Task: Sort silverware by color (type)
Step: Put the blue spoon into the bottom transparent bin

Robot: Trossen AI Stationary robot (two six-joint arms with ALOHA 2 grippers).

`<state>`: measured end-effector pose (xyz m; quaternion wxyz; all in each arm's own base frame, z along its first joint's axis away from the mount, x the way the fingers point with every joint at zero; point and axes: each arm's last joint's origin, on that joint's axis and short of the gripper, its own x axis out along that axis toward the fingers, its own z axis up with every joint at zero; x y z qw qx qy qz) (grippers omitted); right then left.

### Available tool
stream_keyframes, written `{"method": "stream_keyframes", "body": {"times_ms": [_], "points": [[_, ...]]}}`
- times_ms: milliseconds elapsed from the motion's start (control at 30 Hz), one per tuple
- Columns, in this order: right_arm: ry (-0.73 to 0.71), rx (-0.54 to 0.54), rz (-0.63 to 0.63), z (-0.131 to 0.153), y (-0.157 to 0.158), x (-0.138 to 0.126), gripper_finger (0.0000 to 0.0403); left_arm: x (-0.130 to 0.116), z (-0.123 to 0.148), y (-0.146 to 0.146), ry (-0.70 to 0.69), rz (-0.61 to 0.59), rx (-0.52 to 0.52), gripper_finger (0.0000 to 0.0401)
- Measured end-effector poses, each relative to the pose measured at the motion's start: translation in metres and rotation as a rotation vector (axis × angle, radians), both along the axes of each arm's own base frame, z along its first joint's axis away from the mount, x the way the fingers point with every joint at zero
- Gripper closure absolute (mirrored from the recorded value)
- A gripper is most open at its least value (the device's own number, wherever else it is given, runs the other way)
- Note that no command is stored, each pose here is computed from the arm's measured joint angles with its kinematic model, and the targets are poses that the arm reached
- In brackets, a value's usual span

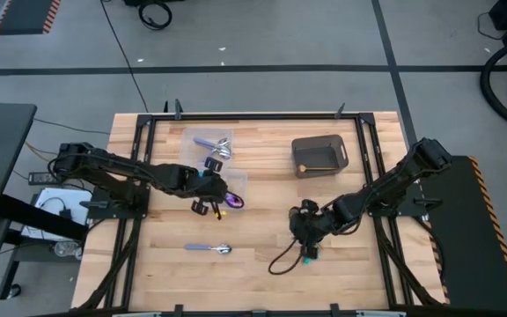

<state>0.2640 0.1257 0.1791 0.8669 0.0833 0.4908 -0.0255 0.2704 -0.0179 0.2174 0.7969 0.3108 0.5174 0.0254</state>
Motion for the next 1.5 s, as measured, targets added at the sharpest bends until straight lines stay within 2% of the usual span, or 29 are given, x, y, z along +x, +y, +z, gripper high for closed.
{"method": "stream_keyframes", "body": {"times_ms": [100, 200, 333, 467, 733, 1033, 1500], "points": [[0.158, -0.076, 0.047, 0.010, 0.000, -0.009, 0.0245, 0.002, 0.004, -0.006, -0.024, -0.010, -0.008, 0.0264], [0.257, -0.167, 0.162, 0.014, 0.003, -0.019, 0.0245, 0.003, 0.005, -0.008, -0.040, -0.011, -0.018, 0.0264], [0.298, -0.214, 0.390, 0.009, 0.007, -0.026, 0.0245, 0.003, 0.005, -0.009, -0.050, 0.009, -0.030, 0.0264], [0.312, -0.225, 0.504, 0.007, 0.009, -0.029, 0.0245, 0.002, 0.005, -0.012, -0.053, 0.013, -0.040, 0.0264], [0.340, -0.253, 0.592, -0.002, 0.010, -0.027, 0.0249, 0.001, 0.004, -0.018, -0.051, -0.008, -0.040, 0.0264], [0.441, -0.219, 0.633, -0.020, 0.011, -0.025, 0.0273, 0.001, 0.004, -0.019, -0.050, -0.011, -0.040, 0.0264], [0.530, -0.228, 0.701, -0.037, -0.001, -0.018, 0.0281, 0.001, 0.005, -0.023, -0.053, -0.023, -0.040, 0.0264]]}}
